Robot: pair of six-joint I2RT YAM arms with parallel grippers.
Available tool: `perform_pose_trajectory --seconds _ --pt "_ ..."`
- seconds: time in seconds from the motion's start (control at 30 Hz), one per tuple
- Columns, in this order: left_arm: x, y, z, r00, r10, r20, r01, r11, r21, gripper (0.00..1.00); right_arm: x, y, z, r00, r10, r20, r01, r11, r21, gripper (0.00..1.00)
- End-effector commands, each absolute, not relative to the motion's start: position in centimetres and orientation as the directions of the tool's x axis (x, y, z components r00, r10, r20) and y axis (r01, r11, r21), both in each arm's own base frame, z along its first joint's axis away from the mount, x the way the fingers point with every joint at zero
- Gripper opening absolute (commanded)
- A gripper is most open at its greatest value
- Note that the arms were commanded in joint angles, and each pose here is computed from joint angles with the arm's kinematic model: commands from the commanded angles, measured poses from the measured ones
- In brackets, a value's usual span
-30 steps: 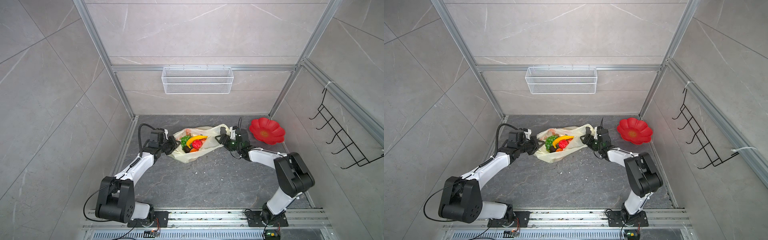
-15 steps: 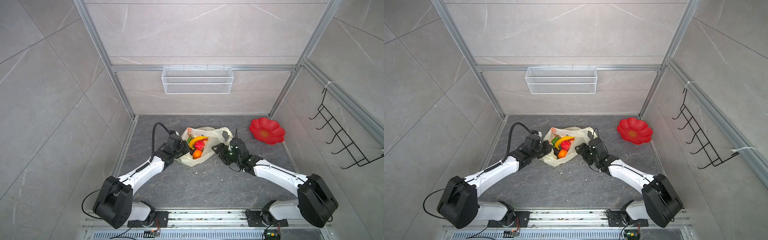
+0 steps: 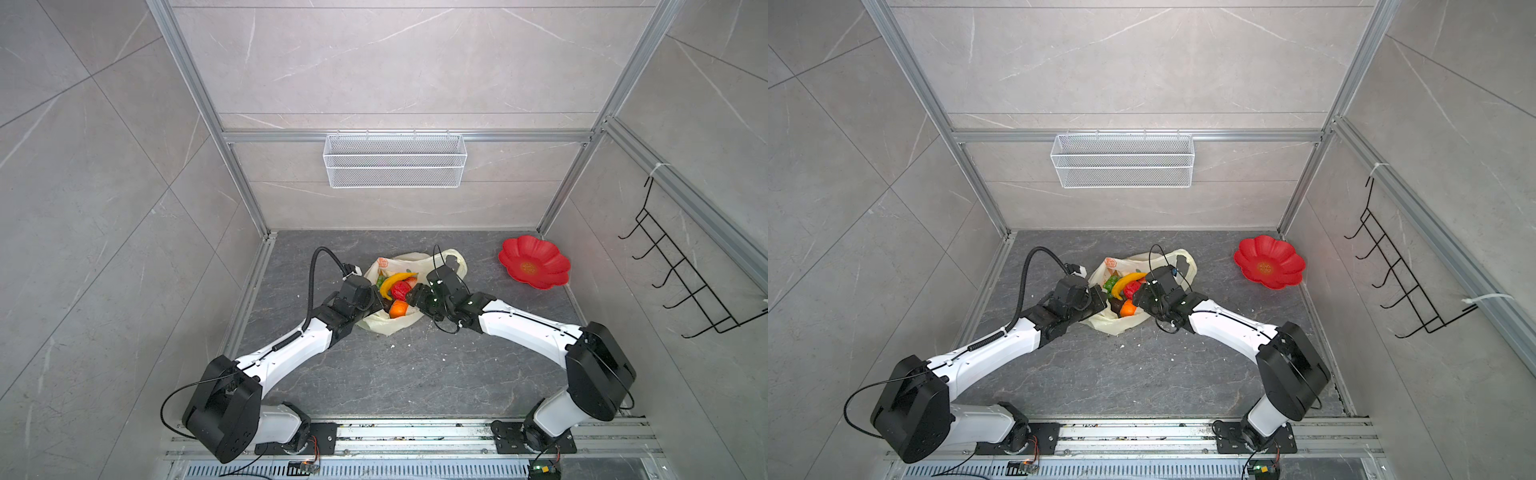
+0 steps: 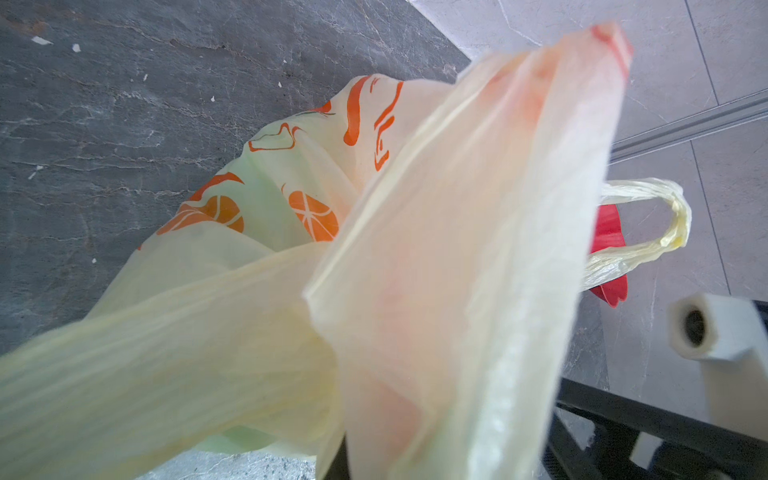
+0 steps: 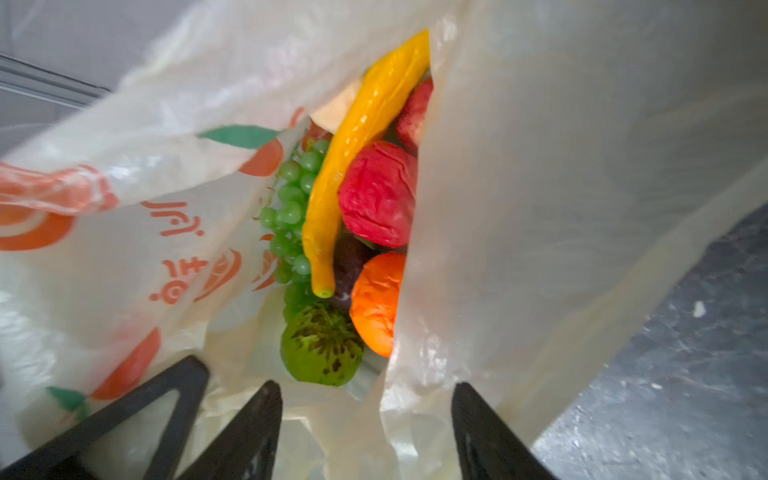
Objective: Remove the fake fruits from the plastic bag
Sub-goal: 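Hold the bag edges with both grippers and pull the opening wider over the fruits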
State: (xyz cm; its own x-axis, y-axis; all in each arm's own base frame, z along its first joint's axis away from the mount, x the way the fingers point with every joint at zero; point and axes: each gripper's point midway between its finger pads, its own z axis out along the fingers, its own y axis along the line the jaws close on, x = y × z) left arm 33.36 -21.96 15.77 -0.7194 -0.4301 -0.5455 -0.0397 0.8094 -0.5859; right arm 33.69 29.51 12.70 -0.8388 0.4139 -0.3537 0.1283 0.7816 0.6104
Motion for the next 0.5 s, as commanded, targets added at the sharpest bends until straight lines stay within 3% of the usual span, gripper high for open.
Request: perform_pose_trajectory --seconds 0.0,0.23,0.33,0.47 --pt "33.8 -22.4 16.5 -0.699 -0.457 -0.550 -0.030 0.787 -0.617 0.00 32.6 29.0 9.2 -0.869 0.361 -0.338 0.140 0.835 0.532 0.68" --pt "33.3 -24.5 16.7 -0.730 -0.483 -0.483 0.028 0.686 -0.727 0.00 34.6 32.2 7.1 -0.879 0.374 -0.297 0.082 0.730 0.678 0.72" --pt "32.8 -24.2 16.0 -0.737 -0.479 -0.477 0.022 0.689 -0.725 0.00 35.6 31.5 6.7 -0.869 0.394 -0.299 0.110 0.744 0.659 0.61" --pt "32.2 -21.8 15.1 -0.712 -0.520 -0.471 -0.023 0.689 -0.725 0.00 36.3 29.9 6.5 -0.854 0.420 -0.308 0.142 0.757 0.638 0.38"
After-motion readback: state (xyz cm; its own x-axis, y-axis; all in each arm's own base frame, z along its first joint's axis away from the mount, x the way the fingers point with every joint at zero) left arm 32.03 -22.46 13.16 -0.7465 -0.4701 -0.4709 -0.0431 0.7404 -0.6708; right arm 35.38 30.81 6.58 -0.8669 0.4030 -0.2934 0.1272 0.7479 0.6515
